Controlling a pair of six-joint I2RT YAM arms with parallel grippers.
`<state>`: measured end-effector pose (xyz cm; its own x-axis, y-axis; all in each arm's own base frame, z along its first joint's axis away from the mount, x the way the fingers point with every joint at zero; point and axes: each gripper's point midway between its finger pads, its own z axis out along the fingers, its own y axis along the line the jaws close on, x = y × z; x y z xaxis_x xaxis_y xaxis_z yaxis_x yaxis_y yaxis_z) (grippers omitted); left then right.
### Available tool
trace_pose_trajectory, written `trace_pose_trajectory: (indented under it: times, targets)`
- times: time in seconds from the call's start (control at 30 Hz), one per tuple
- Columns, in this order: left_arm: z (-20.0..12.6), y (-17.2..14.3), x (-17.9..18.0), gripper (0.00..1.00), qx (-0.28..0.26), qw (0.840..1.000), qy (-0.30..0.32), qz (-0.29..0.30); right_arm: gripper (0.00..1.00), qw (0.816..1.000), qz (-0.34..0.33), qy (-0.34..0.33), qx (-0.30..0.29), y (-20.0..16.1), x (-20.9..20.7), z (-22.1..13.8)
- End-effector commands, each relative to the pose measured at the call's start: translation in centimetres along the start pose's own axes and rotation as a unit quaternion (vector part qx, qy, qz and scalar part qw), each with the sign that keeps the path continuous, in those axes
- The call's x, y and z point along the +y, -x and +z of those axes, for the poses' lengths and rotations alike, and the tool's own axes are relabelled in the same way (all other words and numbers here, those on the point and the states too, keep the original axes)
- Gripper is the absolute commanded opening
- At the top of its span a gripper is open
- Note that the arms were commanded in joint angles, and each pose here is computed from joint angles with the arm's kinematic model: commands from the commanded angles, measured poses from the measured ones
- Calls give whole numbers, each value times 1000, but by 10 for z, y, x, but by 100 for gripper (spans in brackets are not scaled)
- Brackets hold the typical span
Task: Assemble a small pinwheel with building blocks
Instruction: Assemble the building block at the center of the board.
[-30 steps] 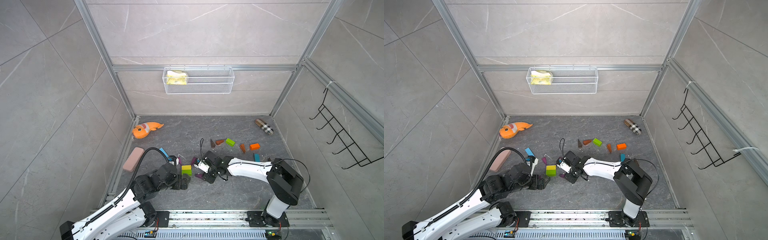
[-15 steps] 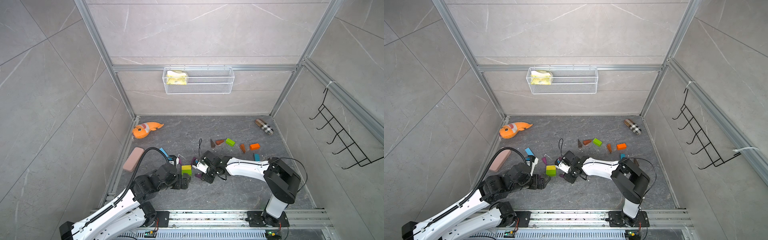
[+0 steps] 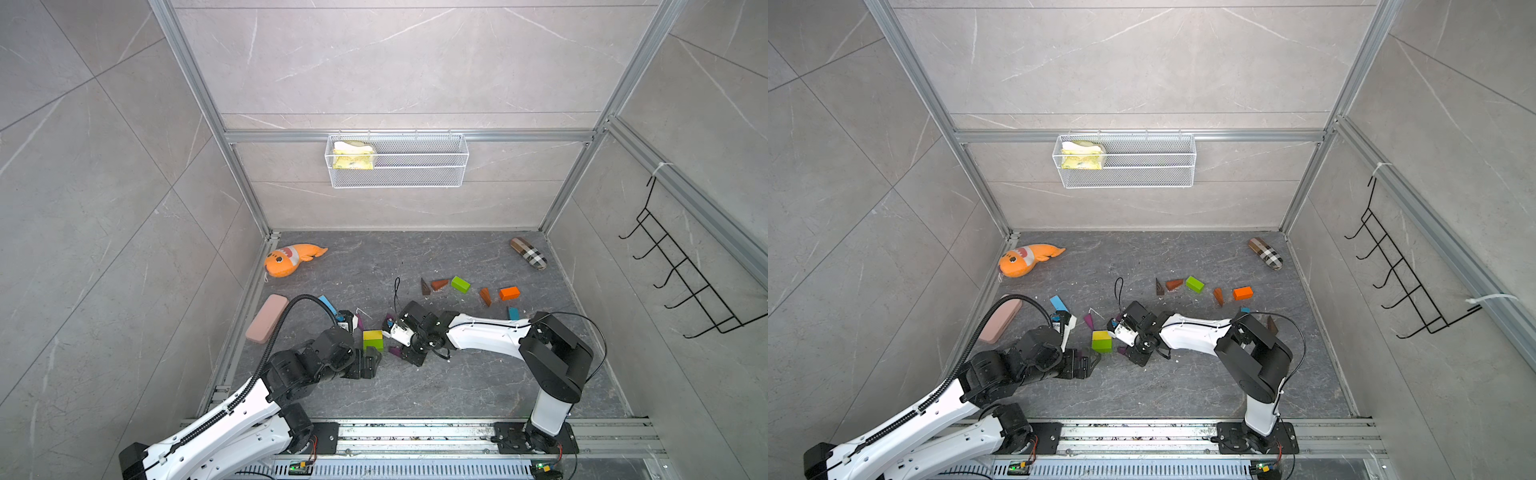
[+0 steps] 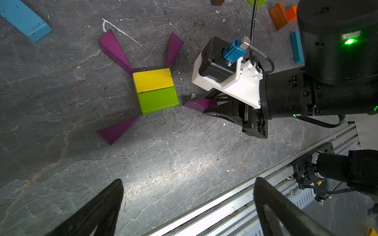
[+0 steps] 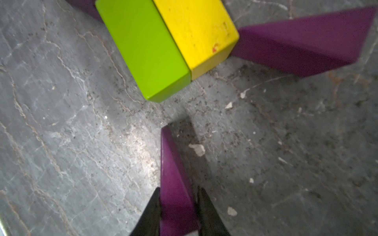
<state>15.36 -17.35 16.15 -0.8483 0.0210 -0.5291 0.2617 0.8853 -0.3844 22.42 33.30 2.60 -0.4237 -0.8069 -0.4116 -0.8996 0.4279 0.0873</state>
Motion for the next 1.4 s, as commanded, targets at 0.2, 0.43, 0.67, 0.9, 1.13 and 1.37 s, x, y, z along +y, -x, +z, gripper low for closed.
trace_pose_trajectory:
  times: [0.2,0.43,0.67,0.9,1.13,1.37]
  targets:
    - [-12,7,19,100,-31,999,42,-5,22,998,48,-30,10,-1,-11,1]
    - [-27,15,37,100,-75,994,74,-24,21,997,59,-53,1,-3,-8,-5]
    - [-30,16,44,100,-74,993,97,-2,21,995,62,-72,2,2,-4,-2]
    - [-21,17,38,100,-64,994,93,9,21,996,56,-67,-2,6,4,-2]
    - [-18,15,38,100,-62,994,91,8,21,996,55,-69,-6,12,5,0]
    - [-20,14,43,100,-66,993,100,1,21,996,53,-65,-13,18,7,1]
